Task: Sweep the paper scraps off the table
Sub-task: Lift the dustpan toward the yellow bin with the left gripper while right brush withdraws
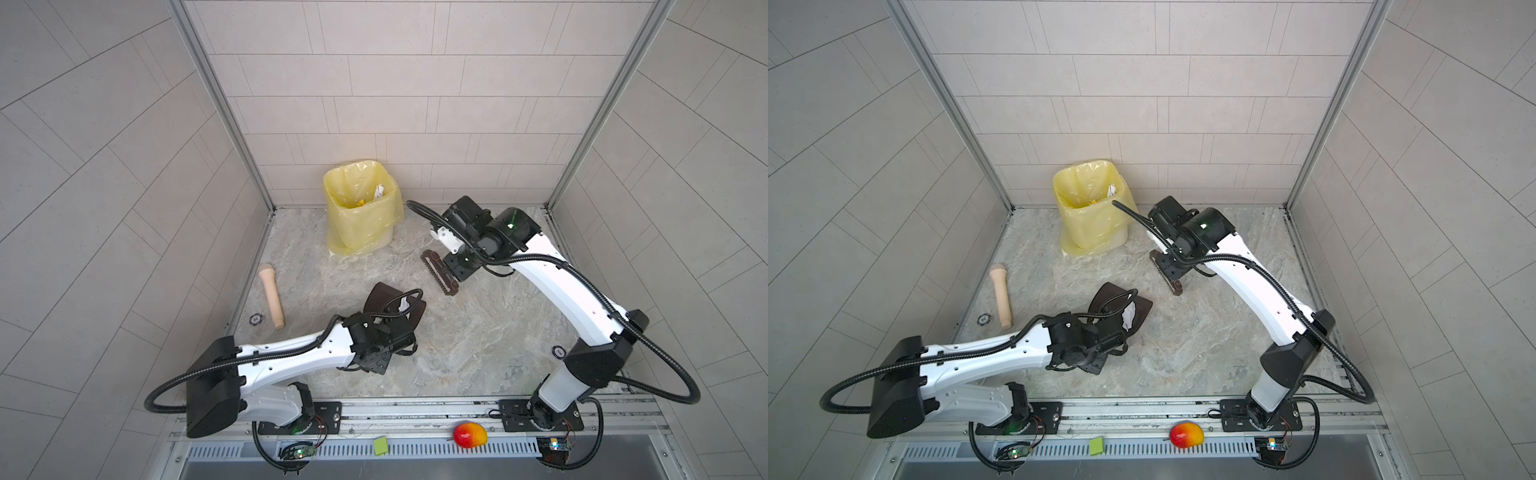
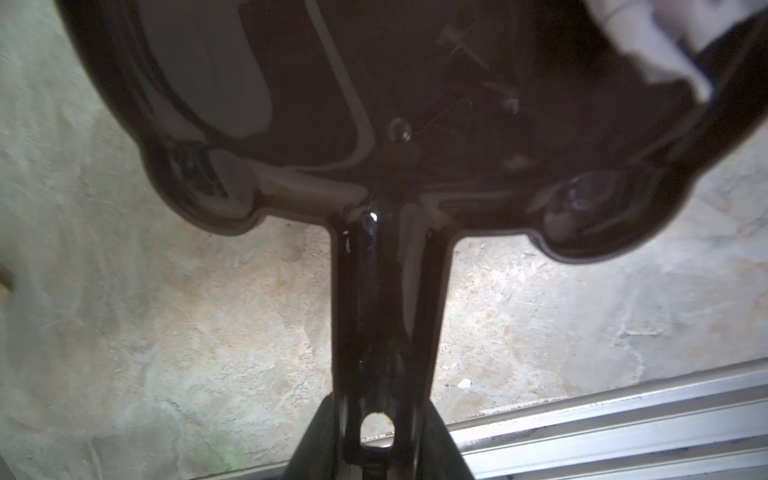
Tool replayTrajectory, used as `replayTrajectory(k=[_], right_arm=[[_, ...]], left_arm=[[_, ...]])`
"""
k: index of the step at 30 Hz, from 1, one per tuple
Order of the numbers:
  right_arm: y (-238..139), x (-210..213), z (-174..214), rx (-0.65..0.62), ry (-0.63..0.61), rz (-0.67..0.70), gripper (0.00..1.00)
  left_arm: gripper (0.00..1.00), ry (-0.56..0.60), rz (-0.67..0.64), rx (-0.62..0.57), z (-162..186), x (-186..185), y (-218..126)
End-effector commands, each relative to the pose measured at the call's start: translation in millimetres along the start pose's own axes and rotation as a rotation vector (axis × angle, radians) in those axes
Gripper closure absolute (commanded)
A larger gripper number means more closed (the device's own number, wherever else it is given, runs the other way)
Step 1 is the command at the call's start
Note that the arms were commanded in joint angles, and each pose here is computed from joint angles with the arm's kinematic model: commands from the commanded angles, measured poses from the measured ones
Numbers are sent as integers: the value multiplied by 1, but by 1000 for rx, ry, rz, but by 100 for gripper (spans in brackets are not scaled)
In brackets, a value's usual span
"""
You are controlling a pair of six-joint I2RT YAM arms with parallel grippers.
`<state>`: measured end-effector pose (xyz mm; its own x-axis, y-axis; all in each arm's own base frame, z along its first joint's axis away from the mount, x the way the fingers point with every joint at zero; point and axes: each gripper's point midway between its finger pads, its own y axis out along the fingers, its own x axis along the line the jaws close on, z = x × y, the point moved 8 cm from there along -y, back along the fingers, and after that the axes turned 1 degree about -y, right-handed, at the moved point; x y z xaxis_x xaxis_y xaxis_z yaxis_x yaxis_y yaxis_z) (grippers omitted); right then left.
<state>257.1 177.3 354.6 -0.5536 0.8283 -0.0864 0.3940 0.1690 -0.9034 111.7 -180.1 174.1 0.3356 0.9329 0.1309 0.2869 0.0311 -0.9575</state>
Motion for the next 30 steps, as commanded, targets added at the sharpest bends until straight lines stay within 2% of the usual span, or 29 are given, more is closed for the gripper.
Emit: replayTrajectory(k=[1, 7, 12, 20, 30], right_arm=[[-15, -14, 10, -130, 114, -22, 100], [-7, -39, 46, -119, 238, -54, 100], [-5, -51, 63, -112, 297, -85, 100], [-6, -62, 78, -122, 366, -126, 100], [-13, -69, 87, -151, 410, -161, 100]], left_arm=[[100, 1, -92, -83, -9, 19, -28], [100, 7, -144, -175, -17, 41, -61], [100, -49, -143, -205, -24, 68, -91], [100, -96, -221, -168, -34, 108, -126], [100, -219, -263, -150, -44, 159, -154]])
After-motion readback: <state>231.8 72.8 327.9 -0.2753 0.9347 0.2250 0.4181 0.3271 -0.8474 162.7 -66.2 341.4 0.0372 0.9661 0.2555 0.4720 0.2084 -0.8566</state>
